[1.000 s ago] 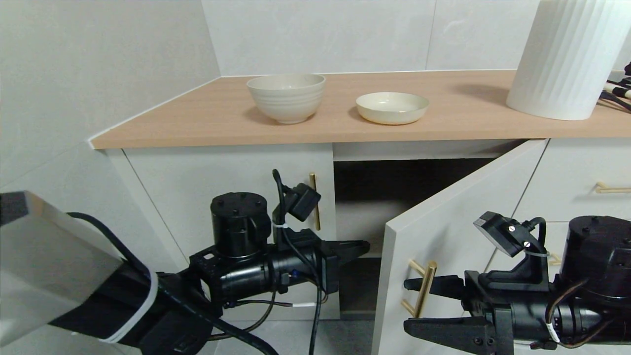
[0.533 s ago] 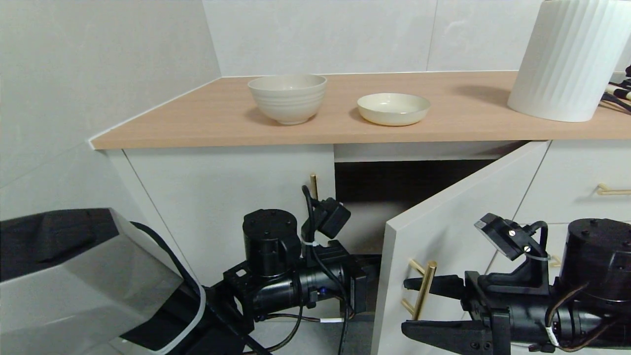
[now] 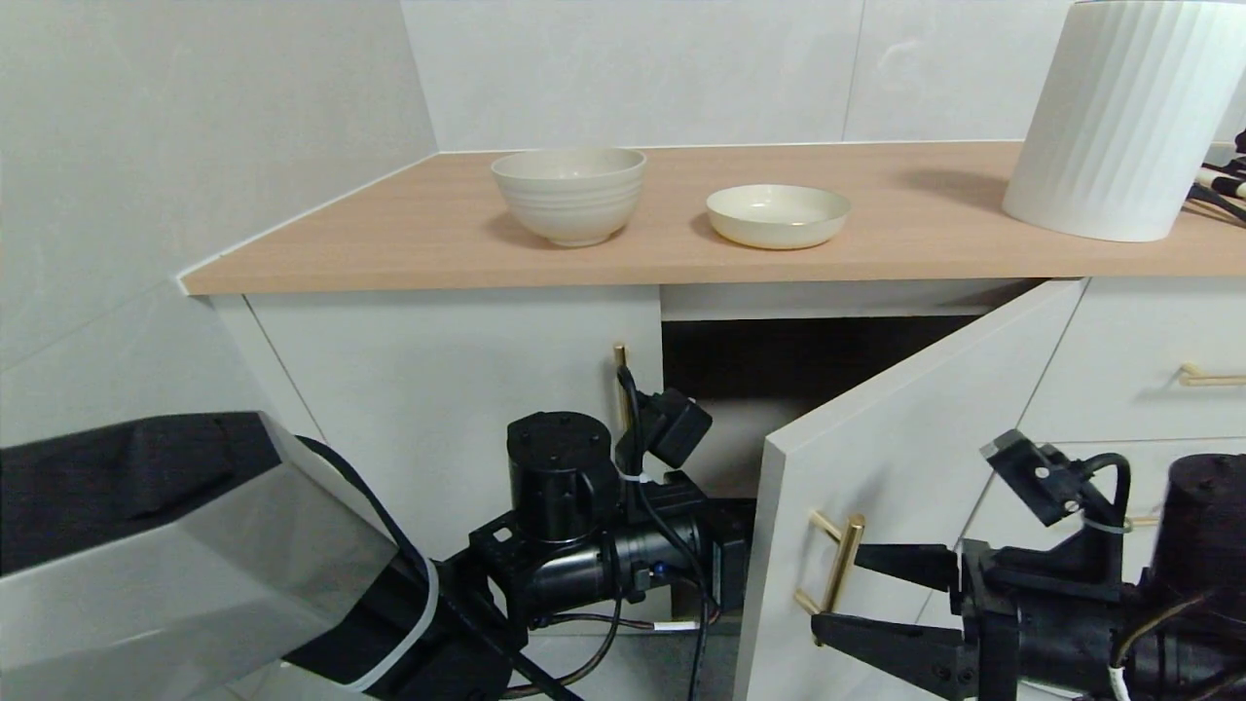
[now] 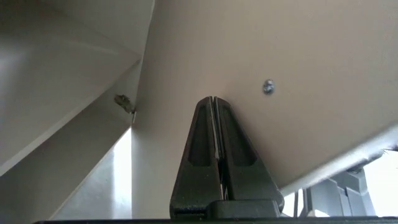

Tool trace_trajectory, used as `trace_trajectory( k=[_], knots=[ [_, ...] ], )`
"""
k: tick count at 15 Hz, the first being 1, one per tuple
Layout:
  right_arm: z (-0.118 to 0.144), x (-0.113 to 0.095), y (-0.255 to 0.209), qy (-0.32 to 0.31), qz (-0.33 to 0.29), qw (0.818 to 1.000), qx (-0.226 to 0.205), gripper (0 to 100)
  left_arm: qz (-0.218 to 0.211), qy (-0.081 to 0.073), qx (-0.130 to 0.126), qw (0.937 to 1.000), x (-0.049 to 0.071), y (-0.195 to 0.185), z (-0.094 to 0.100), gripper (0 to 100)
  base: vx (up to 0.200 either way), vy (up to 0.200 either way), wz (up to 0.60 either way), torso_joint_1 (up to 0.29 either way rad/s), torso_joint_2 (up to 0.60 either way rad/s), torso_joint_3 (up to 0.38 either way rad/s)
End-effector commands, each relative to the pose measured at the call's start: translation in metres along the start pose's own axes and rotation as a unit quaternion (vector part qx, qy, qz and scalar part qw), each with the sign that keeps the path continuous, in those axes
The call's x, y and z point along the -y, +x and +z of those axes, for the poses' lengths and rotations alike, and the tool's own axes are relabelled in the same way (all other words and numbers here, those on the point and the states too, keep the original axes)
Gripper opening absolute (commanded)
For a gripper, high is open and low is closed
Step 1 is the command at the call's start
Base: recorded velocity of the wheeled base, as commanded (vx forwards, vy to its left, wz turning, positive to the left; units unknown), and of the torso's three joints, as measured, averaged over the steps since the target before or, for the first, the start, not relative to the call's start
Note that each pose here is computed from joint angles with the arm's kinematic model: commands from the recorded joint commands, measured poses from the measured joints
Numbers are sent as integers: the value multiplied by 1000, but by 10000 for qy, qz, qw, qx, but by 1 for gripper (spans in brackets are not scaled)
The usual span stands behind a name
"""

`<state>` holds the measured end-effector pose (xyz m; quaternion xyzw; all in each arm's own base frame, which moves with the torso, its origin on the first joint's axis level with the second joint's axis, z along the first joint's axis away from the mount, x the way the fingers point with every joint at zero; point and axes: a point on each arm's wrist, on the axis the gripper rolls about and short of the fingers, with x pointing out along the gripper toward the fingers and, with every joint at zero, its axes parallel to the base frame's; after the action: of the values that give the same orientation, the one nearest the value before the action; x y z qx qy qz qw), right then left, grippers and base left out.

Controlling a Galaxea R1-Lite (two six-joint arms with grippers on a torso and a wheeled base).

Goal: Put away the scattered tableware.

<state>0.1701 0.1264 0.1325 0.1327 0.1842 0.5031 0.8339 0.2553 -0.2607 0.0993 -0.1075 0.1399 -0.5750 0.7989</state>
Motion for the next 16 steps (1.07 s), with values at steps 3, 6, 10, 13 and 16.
trace_trajectory(
  k=[3,6,10,13,16],
  knots=[
    [18,-15,-41,-518,-203,9957,742,100,-29,-19,-69,10000,6,4,-1,0,0,0,0,0,0,0],
    [25,-14,-55,-1249,-1312,9808,725,100,4,-18,-69,10000,8,5,-2,0,0,0,0,0,0,0],
    [46,-36,-80,-1364,-2056,9666,694,100,-4,-39,-123,9999,10,6,-2,0,0,0,0,0,0,0],
    [53,-52,-97,-1396,-1976,9673,759,100,-62,-23,-140,9999,17,12,2,0,0,0,0,0,0,0],
    [53,-52,-97,-1394,-1983,9672,760,100,-6,-44,-193,9998,20,17,1,0,-133,0,0,2,0,3]
  ],
)
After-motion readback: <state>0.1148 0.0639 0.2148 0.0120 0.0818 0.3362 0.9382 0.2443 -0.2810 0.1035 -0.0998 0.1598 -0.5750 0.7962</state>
